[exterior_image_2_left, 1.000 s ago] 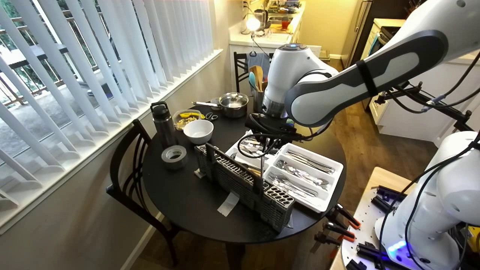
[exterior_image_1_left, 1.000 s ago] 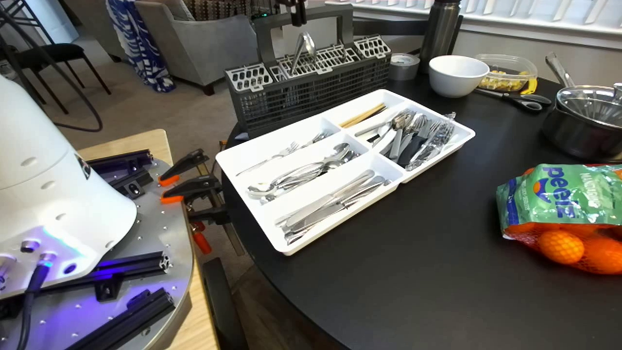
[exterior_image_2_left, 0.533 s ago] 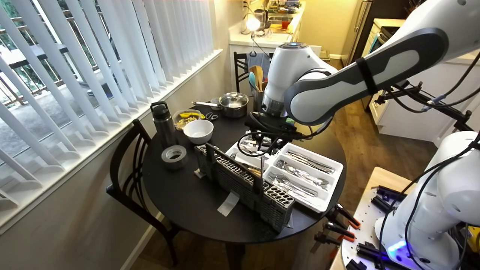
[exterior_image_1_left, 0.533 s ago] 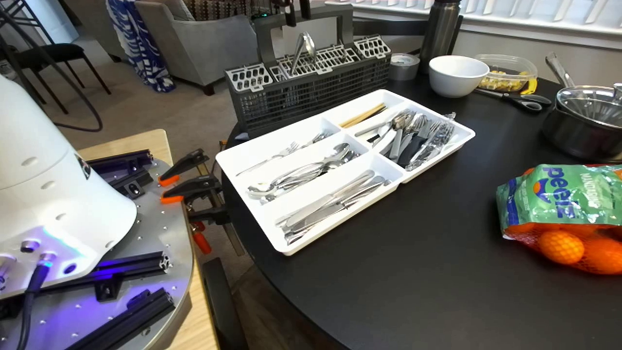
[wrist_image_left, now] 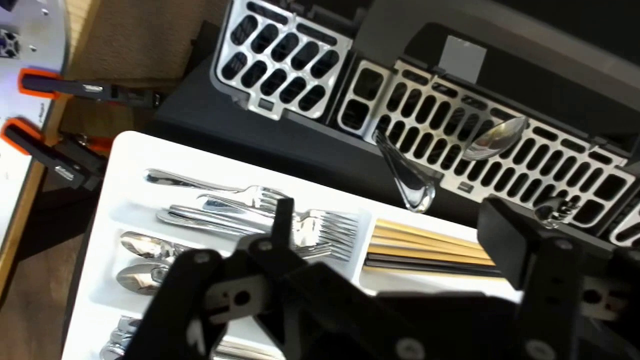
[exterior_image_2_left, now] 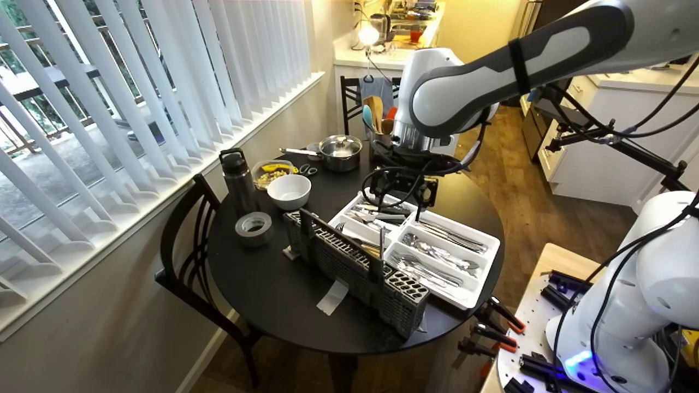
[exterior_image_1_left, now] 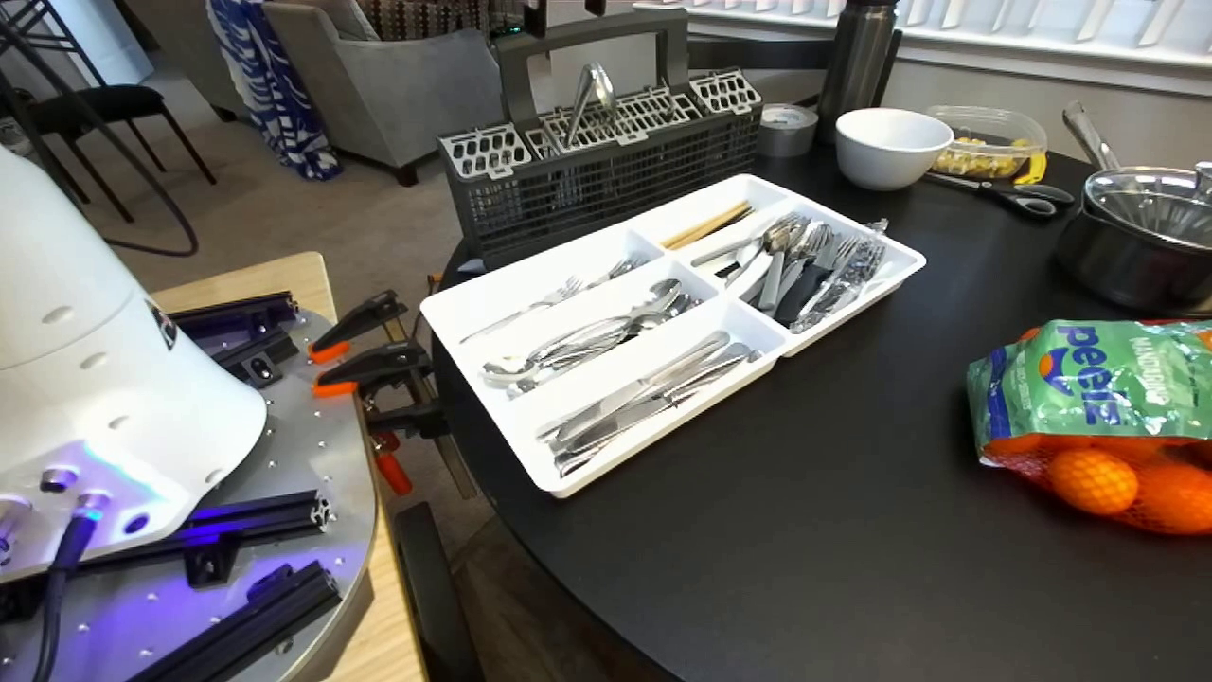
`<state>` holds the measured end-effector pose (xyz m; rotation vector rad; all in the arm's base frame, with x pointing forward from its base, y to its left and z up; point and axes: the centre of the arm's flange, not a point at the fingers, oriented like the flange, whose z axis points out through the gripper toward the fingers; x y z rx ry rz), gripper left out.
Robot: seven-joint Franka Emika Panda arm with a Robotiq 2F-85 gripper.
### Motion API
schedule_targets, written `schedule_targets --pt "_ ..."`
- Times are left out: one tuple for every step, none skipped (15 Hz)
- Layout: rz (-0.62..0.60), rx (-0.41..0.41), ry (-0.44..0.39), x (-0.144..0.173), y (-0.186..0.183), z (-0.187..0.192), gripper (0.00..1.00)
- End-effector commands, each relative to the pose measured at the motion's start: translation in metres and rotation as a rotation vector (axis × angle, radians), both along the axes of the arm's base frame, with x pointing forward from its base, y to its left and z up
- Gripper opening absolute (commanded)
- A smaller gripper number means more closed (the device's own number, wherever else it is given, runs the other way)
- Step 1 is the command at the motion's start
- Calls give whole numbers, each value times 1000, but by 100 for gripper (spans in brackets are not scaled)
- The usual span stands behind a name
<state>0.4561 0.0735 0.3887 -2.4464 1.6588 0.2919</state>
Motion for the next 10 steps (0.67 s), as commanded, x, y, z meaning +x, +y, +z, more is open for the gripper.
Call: schedule_targets --pt "-4 19 73 17 -22 -11 100" --pt "-13 22 82 21 -26 -16 100" --pt "-16 23 87 26 -29 -21 100" --pt "-16 30 92 30 -31 -26 100" --pt "-5 33 92 33 -32 -30 100" --pt "8 36 94 36 -32 -35 100" --pt "22 42 97 39 -31 -40 100" --pt "35 50 105 41 -30 -43 100" --pt "54 63 107 42 -27 -46 100" --pt "73 72 104 43 -25 -48 100"
